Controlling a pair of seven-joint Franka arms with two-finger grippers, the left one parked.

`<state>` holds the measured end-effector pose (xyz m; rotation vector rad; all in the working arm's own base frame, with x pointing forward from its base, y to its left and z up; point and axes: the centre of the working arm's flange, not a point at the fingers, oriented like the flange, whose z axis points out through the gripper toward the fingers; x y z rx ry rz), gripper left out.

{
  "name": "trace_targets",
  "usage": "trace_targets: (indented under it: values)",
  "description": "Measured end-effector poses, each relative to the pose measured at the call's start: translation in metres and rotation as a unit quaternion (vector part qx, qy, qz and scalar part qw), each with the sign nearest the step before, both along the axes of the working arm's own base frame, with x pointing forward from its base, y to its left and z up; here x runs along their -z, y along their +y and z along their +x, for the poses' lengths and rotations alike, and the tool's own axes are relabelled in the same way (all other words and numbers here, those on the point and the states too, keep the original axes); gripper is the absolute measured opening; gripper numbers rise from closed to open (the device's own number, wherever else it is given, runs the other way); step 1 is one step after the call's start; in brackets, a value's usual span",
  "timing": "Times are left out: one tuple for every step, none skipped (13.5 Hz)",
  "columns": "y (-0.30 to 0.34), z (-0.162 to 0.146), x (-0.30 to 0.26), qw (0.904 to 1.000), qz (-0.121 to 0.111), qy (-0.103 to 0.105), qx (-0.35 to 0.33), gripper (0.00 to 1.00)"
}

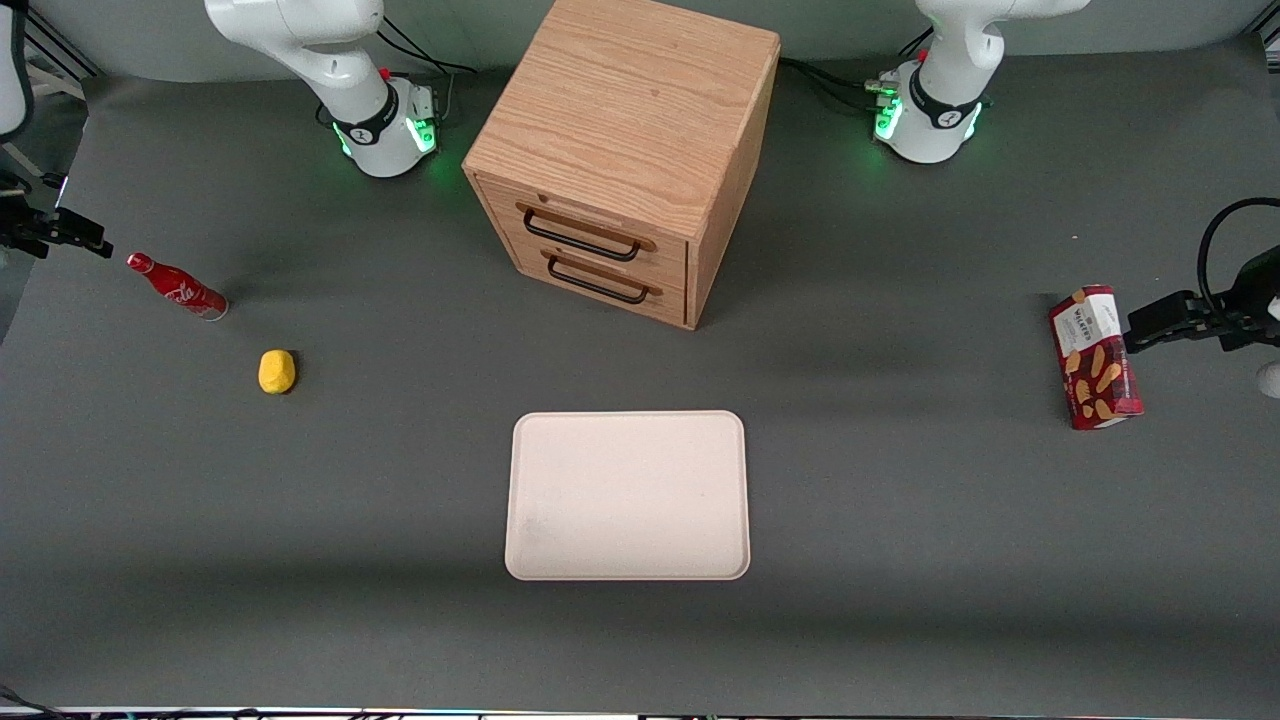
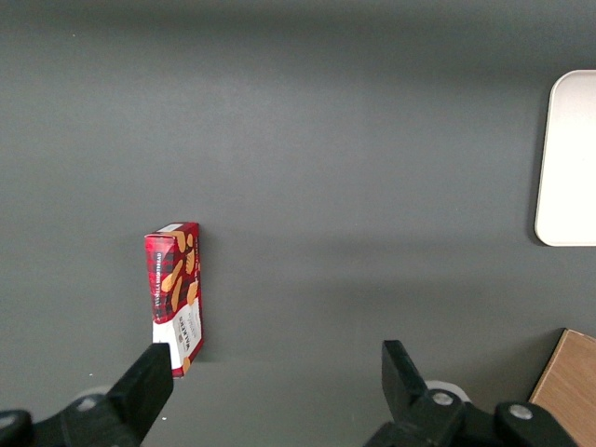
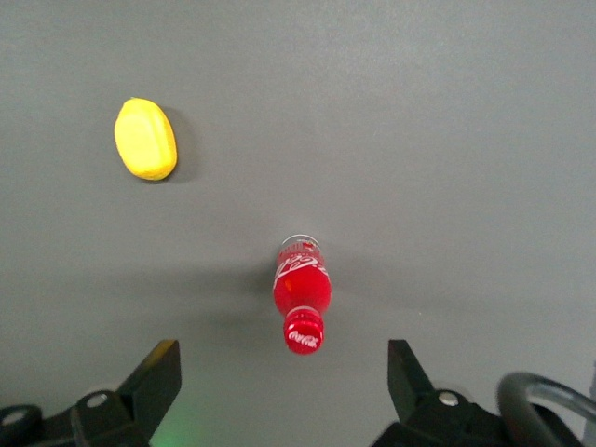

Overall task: Place coke bottle on tray
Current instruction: 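Move the right gripper over the red Coca-Cola bottle and lower it, then close the right gripper on the bottle's cap end and lift it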

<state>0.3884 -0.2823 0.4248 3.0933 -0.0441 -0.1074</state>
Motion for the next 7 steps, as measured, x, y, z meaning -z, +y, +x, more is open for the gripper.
trace_targets:
  values:
    - [0.001,-0.003,0.012,1.0000,0.000,-0.003,0.001,0.98]
    - [0.002,-0.006,0.023,1.0000,0.002,-0.004,0.001,0.98]
    - [0.004,-0.009,0.032,1.0000,0.004,-0.004,0.001,0.98]
    - [0.006,-0.012,0.038,1.0000,0.006,-0.001,0.000,0.98]
    - [0.007,-0.014,0.043,1.0000,0.008,-0.001,0.000,0.98]
    - [0.008,-0.015,0.046,1.0000,0.009,0.000,0.000,0.98]
    - [0.007,-0.017,0.050,1.0000,0.010,-0.001,0.001,0.98]
